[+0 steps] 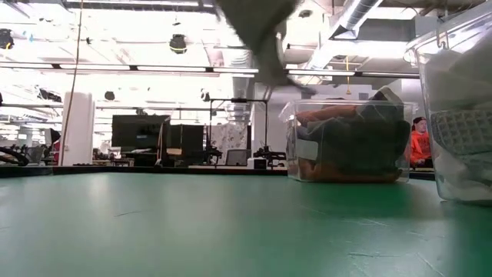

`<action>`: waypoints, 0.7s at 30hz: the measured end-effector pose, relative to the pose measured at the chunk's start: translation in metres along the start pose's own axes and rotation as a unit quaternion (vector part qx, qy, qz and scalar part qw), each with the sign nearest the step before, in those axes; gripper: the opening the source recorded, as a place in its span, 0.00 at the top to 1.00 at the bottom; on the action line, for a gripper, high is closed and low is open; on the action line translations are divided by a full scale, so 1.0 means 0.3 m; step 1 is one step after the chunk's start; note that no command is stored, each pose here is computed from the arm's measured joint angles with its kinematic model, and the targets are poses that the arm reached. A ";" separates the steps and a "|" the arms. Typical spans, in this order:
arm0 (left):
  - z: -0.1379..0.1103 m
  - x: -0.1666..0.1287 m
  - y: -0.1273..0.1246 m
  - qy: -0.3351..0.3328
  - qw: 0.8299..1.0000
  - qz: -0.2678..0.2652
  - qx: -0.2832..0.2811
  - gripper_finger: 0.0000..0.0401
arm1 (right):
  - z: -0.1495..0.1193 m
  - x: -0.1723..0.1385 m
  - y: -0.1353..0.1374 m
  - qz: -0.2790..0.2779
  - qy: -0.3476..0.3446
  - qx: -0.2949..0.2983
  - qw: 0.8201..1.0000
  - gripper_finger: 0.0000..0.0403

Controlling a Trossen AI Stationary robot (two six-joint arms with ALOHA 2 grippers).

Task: Sort towels by color in basket
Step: Put the light gray towel into the bottom transparent bin

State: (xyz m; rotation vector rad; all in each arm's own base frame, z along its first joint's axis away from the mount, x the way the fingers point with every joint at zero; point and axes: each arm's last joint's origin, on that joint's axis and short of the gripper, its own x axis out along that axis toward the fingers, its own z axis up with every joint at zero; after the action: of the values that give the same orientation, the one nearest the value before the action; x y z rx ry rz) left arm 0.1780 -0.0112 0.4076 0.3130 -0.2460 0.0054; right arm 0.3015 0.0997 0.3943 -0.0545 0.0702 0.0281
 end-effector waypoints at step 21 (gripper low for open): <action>-0.059 -0.084 -0.014 0.144 0.987 -0.023 -0.062 0.41 | 0.103 -0.601 0.054 0.029 0.374 0.182 0.909 0.95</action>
State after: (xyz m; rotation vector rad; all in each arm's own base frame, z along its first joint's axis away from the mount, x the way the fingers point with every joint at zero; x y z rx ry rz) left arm 0.1580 -0.0089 0.3839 0.1905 0.0481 -0.0108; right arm 0.1235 0.1130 0.4371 0.3154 0.8456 0.0516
